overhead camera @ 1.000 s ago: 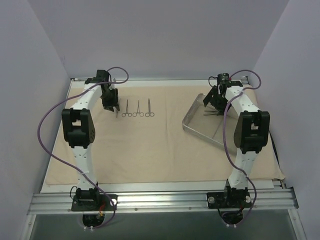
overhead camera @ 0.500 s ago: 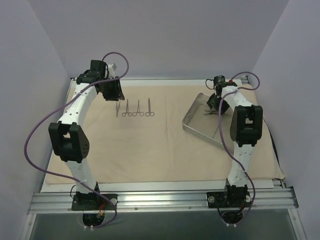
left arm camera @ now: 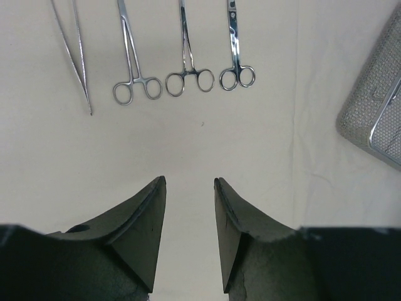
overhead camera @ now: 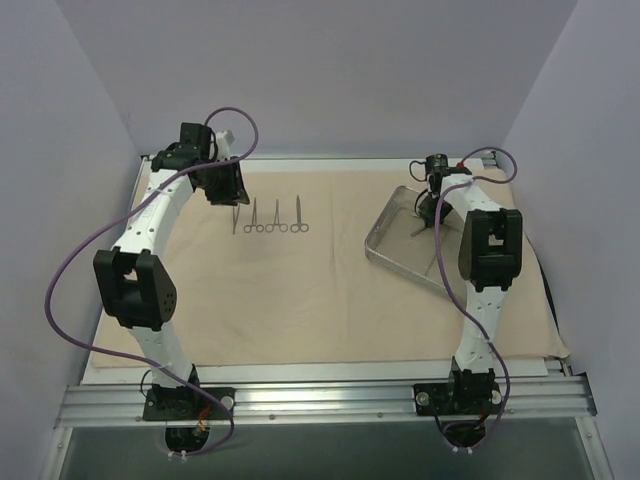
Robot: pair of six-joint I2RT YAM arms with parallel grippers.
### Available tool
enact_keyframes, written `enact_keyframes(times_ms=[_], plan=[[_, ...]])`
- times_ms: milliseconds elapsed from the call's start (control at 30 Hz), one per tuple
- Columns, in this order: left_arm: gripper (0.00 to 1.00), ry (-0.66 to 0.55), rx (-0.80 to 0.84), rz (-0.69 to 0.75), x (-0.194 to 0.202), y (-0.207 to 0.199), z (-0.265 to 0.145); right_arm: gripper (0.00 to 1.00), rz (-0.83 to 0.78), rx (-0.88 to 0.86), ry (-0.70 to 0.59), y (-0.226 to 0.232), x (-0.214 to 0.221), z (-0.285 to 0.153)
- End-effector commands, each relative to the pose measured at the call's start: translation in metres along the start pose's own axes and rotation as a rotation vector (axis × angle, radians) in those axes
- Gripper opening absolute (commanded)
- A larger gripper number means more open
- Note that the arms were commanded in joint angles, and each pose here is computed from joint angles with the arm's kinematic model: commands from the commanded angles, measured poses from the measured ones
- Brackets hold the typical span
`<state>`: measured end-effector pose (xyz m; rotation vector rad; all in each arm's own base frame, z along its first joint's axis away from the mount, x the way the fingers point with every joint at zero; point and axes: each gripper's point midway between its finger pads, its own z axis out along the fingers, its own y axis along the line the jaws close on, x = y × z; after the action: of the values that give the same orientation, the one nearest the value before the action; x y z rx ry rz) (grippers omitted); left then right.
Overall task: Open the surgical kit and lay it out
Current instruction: Pick up the medical item from the container, then place the medical item in the surgical kit.
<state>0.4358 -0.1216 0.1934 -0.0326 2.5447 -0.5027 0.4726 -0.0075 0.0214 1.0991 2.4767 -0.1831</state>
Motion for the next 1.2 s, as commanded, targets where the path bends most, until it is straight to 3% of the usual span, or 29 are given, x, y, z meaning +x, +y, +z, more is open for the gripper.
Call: enact_keyframes(times_ms=[0, 233, 367, 533, 700, 833, 867, 1000, 1167], plan=[[0.45, -0.083, 0.058, 0.068, -0.017, -0.026, -0.033, 0.0, -0.039, 0.042, 0.009, -0.02, 0.004, -0.008], [0.46, -0.097, 0.183, 0.145, -0.023, -0.062, -0.043, 0.0, -0.088, -0.065, -0.011, -0.017, 0.001, -0.064], [0.5, -0.106, 0.427, 0.234, -0.013, -0.119, -0.039, 0.0, -0.142, -0.221, 0.003, -0.006, 0.022, -0.111], [0.5, -0.058, 0.741, 0.193, 0.006, -0.183, -0.045, 0.0, -0.264, -0.476, -0.02, 0.019, 0.035, -0.183], [0.52, -0.005, 0.846, 0.187, 0.022, -0.229, -0.043, 0.0, -0.33, -0.713, -0.018, 0.042, 0.052, -0.247], [0.53, 0.03, 0.948, 0.097, 0.031, -0.253, -0.038, 0.0, -0.315, -0.797, -0.002, 0.044, 0.06, -0.266], [0.53, -0.014, 0.999, 0.116, 0.024, -0.262, -0.044, 0.0, -0.322, -0.818, 0.006, 0.045, 0.065, -0.265], [0.54, 0.05, 1.157, 0.025, 0.034, -0.284, -0.053, 0.0, -0.351, -1.035, 0.017, 0.064, 0.073, -0.3], [0.54, 0.086, 1.226, 0.032, 0.048, -0.29, -0.054, 0.0, -0.394, -1.2, 0.037, 0.076, 0.079, -0.33]])
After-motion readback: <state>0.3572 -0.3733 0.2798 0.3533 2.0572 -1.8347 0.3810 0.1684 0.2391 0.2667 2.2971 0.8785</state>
